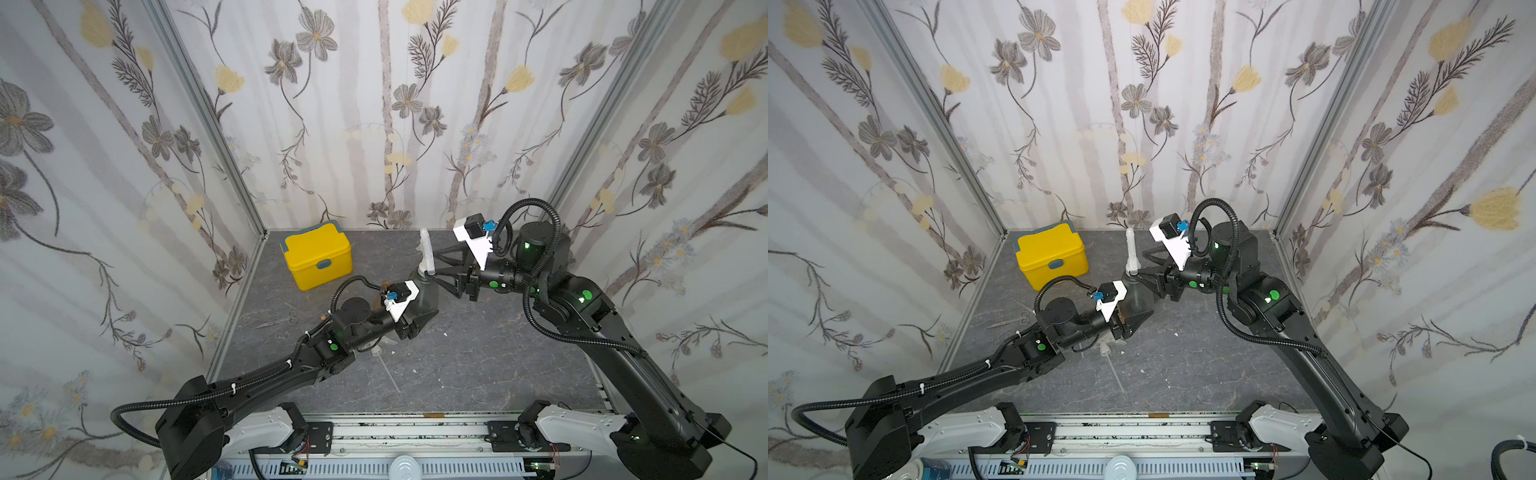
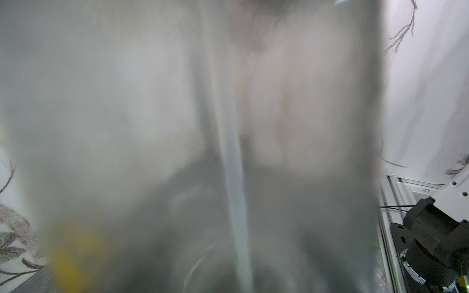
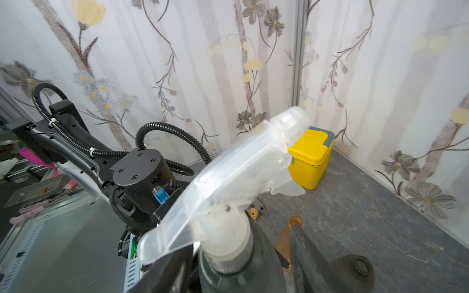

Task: Attach spray nozzles to spray bottles
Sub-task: Screw the spray nozzle on the spray bottle.

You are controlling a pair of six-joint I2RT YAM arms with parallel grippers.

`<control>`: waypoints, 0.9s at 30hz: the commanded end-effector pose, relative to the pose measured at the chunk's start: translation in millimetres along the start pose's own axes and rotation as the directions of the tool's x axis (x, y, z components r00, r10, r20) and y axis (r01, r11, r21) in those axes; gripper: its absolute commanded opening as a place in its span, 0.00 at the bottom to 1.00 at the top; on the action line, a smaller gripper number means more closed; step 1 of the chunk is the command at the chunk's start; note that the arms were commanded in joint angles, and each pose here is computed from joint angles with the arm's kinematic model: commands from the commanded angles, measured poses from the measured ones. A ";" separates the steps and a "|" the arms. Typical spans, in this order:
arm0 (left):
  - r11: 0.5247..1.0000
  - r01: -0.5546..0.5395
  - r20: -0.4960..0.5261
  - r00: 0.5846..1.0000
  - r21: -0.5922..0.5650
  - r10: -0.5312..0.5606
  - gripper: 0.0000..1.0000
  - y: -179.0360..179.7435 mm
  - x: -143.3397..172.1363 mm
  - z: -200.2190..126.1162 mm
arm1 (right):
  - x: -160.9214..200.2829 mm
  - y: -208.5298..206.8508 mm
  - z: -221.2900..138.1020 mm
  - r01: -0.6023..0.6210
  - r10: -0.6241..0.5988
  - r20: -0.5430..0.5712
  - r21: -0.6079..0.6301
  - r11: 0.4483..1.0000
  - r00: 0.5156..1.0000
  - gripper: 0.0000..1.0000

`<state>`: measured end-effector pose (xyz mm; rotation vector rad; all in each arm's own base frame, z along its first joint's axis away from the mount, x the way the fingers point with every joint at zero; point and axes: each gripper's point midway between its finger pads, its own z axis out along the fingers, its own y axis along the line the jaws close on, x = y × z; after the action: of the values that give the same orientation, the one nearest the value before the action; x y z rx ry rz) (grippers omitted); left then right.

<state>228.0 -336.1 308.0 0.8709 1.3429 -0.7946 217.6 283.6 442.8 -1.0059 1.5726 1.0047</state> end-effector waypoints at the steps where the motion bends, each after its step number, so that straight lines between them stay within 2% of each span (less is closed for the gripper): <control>1: 1.000 -0.002 0.029 1.000 0.015 0.001 0.74 -1.9 -8.9 0.9 | -12.0 10.4 2.4 0.047 -0.044 0.046 -0.071 0.996 0.998 0.51; 5: 1.000 -0.004 0.022 1.000 0.008 0.003 0.74 -0.8 -7.2 2.0 | -8.9 2.8 8.5 0.021 -0.019 0.046 -0.051 0.998 0.999 0.34; 12: 1.000 -0.004 0.019 1.000 -0.013 0.004 0.74 3.4 -6.6 2.6 | 11.2 -3.4 14.7 -0.026 0.026 0.022 -0.002 1.000 0.999 0.29; 17: 0.999 -0.001 0.021 1.000 -0.038 0.002 0.74 7.6 -7.2 2.9 | 20.3 -13.3 18.8 -0.056 0.052 0.036 0.138 0.989 0.998 0.25; 20: 0.998 -0.002 0.017 1.000 -0.066 0.003 0.74 12.8 -5.7 3.4 | 25.8 -24.8 19.0 -0.106 0.088 0.082 0.262 0.959 0.993 0.23; 25: 0.995 0.002 0.016 1.000 -0.105 0.000 0.74 19.5 -4.2 3.5 | 33.7 -34.9 21.8 -0.165 0.109 0.146 0.455 0.875 0.983 0.20; 27: 0.993 0.003 0.018 1.000 -0.117 -0.001 0.74 21.2 -4.0 3.6 | 33.8 -30.3 26.3 -0.168 0.097 0.167 0.489 0.856 0.981 0.20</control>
<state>246.7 -329.4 286.8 0.8094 1.4607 -0.7144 239.9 297.3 418.1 -0.5824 1.6157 0.7708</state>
